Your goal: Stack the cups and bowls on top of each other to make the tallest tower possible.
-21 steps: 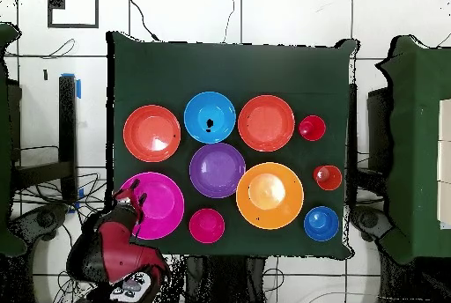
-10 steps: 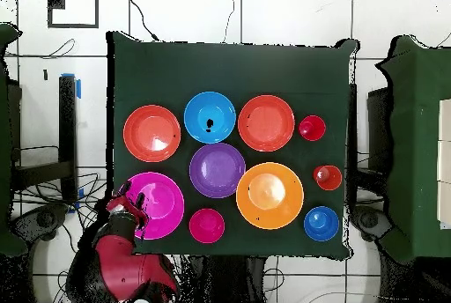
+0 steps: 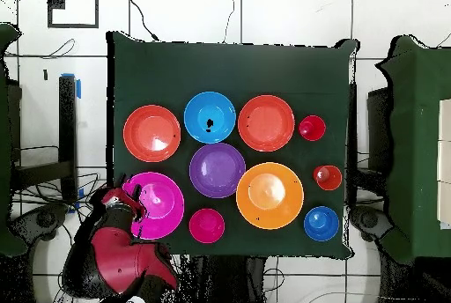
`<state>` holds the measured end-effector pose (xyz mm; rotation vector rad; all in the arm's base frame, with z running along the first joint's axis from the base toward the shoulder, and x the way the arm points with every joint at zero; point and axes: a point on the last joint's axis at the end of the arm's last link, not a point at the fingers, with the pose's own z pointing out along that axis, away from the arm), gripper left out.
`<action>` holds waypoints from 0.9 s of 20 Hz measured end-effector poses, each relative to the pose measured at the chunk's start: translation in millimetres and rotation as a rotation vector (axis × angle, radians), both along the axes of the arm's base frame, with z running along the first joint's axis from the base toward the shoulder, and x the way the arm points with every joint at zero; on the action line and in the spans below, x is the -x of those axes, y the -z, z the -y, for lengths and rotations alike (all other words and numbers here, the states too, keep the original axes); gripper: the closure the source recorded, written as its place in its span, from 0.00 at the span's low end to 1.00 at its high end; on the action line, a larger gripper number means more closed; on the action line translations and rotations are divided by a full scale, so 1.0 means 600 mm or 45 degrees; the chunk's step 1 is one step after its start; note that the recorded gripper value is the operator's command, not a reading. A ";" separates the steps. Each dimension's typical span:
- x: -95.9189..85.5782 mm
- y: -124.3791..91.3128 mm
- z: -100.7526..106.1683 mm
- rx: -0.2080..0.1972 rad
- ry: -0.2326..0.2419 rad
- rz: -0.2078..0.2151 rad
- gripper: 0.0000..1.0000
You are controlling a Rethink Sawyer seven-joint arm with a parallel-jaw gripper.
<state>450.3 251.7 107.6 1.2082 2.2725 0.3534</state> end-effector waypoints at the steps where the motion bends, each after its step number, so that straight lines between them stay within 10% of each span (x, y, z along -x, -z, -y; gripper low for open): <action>1: -0.008 0.000 -0.003 0.000 -0.007 0.009 0.00; 18: -0.081 0.041 -0.039 0.043 -0.088 0.078 0.00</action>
